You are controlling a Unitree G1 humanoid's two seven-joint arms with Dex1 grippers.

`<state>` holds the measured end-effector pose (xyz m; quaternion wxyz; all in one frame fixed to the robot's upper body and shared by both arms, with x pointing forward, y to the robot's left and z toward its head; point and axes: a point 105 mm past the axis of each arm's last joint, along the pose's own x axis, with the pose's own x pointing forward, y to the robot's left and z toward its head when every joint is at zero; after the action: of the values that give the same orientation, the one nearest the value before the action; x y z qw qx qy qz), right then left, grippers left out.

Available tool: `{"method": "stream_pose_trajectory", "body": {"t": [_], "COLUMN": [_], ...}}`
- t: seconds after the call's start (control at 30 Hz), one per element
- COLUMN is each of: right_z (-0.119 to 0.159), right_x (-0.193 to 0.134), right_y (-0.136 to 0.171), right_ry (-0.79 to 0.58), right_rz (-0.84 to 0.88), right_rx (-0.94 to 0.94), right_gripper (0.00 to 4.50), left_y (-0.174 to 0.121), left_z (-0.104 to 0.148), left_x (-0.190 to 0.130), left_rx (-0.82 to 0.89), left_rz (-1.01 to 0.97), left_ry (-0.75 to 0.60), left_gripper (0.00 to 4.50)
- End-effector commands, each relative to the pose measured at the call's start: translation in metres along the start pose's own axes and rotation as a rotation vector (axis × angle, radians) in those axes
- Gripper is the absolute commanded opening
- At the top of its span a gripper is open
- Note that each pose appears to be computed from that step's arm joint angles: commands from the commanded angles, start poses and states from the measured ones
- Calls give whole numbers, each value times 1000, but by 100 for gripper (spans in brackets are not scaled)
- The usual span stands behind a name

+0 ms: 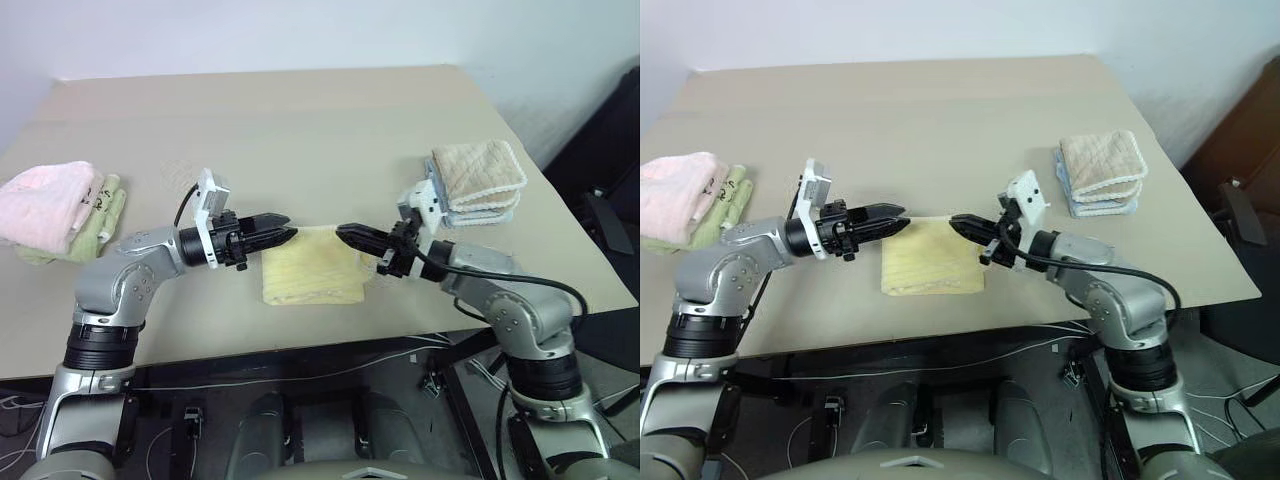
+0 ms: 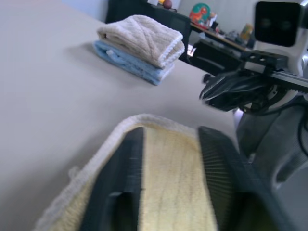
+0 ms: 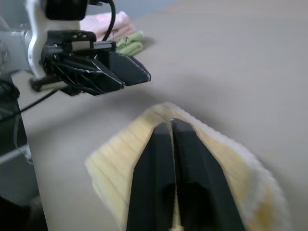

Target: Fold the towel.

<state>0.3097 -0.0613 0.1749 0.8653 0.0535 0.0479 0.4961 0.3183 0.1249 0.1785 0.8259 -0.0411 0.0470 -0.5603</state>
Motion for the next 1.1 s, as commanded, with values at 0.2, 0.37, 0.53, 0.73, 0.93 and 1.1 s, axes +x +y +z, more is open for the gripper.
{"method": "stream_pose_trajectory", "body": {"t": [0.2,0.37,0.53,0.73,0.93,1.1], "right_z": [-2,-29,-59,-83,-83,-62], "right_x": [37,35,34,42,28,9], "right_y": [-17,-9,-4,0,-10,-16], "right_ry": [-52,11,56,117,151,150], "right_rz": [-66,-52,-75,-97,-85,-47], "right_rx": [34,49,137,147,78,-7], "right_gripper": [0,0,0,0,58,221], "left_y": [7,2,-4,5,1,-6], "left_z": [-10,-39,-79,-87,-64,-44], "left_x": [34,26,-3,-12,-11,-23], "left_rx": [165,190,199,178,89,47], "left_rz": [-25,-54,-55,17,-8,-37], "left_ry": [5,87,224,211,122,87], "left_gripper": [3,3,3,3,0,0]}}
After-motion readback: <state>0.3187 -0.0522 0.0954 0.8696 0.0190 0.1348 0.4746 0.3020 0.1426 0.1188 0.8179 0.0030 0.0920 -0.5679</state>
